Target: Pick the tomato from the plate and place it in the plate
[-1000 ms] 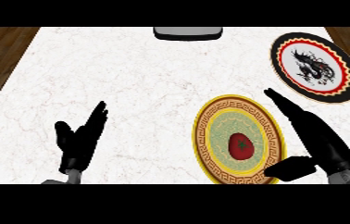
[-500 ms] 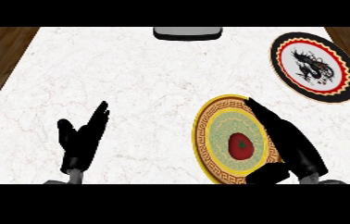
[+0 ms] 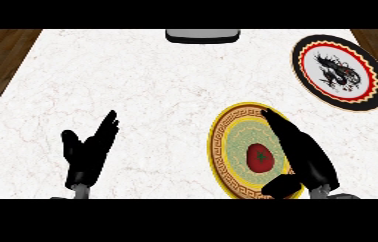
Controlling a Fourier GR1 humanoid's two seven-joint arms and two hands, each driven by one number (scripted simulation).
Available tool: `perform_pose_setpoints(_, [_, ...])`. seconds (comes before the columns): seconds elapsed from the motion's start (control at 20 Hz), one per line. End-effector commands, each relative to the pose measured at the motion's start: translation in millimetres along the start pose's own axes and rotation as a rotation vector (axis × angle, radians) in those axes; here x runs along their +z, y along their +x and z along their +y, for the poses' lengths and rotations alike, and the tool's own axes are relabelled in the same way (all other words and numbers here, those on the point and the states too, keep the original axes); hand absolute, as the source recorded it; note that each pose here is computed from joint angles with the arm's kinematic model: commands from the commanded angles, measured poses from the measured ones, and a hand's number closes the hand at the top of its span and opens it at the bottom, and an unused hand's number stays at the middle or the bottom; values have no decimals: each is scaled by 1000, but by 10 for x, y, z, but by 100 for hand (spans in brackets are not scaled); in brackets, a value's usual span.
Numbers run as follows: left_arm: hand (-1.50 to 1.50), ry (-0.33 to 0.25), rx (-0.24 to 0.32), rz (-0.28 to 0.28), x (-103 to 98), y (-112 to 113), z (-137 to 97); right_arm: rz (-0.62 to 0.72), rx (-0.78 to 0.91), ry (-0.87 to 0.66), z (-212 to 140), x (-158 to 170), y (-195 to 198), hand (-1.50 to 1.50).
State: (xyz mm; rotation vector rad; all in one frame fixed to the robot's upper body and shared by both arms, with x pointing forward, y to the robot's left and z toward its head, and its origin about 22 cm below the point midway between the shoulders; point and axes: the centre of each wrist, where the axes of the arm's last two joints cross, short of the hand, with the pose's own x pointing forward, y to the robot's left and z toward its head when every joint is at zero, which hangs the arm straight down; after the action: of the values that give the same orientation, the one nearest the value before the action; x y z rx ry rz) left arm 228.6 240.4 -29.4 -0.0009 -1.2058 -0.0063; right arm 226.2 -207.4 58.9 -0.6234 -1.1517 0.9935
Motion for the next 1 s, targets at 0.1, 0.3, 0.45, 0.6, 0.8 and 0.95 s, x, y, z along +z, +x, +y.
perform_pose_setpoints(0.1, [0, 1, 6, 25, -107, -152, 222, 16, 11, 18, 107, -131, -93, -150])
perform_pose_setpoints(0.3, [0, -8, -25, 22, -152, -75, -260, 25, 42, 66, 207, -186, -21, -150])
perform_pose_setpoints(0.45, [0, 12, -26, 13, -5, 47, -6, 18, 41, 86, 200, -292, -98, -150])
perform_pose_setpoints(0.6, [0, 14, 12, 16, -41, 19, -43, -43, 163, 113, 472, -225, -120, 150])
perform_pose_setpoints(0.8, [0, 8, -16, 31, 26, 107, 4, -59, 179, 75, 417, -329, 60, 150])
perform_pose_setpoints(0.95, [0, 7, 12, 26, -161, -114, -66, -61, 186, 53, 480, -349, -183, 150])
